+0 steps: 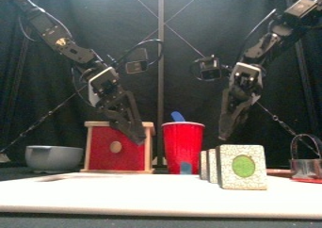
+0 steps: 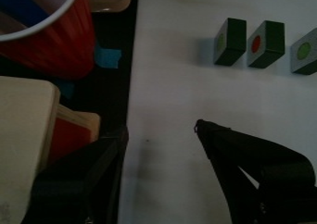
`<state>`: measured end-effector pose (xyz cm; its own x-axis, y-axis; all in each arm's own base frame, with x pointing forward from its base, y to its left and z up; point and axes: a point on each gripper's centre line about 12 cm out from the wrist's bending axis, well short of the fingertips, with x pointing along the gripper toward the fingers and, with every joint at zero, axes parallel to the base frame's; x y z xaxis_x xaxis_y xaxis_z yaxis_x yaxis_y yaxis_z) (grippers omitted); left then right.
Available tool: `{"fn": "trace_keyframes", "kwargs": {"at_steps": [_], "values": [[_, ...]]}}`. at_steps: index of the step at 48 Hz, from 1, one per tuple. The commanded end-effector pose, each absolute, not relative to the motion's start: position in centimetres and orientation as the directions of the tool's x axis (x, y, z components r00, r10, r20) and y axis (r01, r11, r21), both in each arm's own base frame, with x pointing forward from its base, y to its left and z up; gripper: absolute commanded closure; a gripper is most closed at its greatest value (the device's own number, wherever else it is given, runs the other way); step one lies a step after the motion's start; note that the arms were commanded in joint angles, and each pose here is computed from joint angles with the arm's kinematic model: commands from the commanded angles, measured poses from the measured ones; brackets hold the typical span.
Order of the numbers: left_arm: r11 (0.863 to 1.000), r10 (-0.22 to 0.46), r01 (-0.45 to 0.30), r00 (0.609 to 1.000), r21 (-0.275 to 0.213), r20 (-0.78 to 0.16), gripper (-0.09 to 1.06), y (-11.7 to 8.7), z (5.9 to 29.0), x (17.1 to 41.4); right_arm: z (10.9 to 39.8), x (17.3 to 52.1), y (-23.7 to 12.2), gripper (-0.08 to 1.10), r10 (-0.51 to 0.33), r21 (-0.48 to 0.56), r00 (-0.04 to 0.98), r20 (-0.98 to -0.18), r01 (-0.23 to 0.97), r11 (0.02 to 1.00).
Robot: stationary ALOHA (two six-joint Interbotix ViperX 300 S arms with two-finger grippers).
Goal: Place sushi on board then cut the sushi with the knife then place the pieces on the plate
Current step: Place the 4 sushi pieces on the plate
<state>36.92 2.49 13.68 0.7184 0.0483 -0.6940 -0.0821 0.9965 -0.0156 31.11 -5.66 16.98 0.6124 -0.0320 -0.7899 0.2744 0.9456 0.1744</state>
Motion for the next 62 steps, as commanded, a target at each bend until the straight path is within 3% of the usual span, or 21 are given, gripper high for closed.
{"fn": "trace_keyframes", "kwargs": {"at_steps": [1,17,50,57,62], "values": [[0.996,0.051,-0.085,0.737,-0.018,-0.674,0.03,2.6,14.6,37.5,18.7,32.8,-2.9,0.2,0.024,0.205,0.666,-0.746,0.196,0.959],[0.996,0.052,-0.086,0.737,-0.017,-0.674,0.03,2.6,14.5,37.5,17.8,34.7,1.1,0.2,0.1,0.265,0.684,-0.723,0.141,0.954],[0.996,0.051,-0.085,0.735,-0.018,-0.676,0.03,2.6,14.4,37.4,13.1,36.8,1.6,0.2,0.099,0.237,0.602,-0.793,0.155,0.959],[0.996,0.052,-0.087,0.734,-0.018,-0.677,0.03,2.6,14.4,37.4,12.8,37.1,1.5,0.25,0.095,0.233,0.599,-0.795,0.157,0.96],[0.996,0.05,-0.085,0.733,-0.018,-0.678,0.03,2.6,14.4,37.3,12.8,37.1,1.3,0.35,0.092,0.234,0.6,-0.795,0.163,0.958]]}}
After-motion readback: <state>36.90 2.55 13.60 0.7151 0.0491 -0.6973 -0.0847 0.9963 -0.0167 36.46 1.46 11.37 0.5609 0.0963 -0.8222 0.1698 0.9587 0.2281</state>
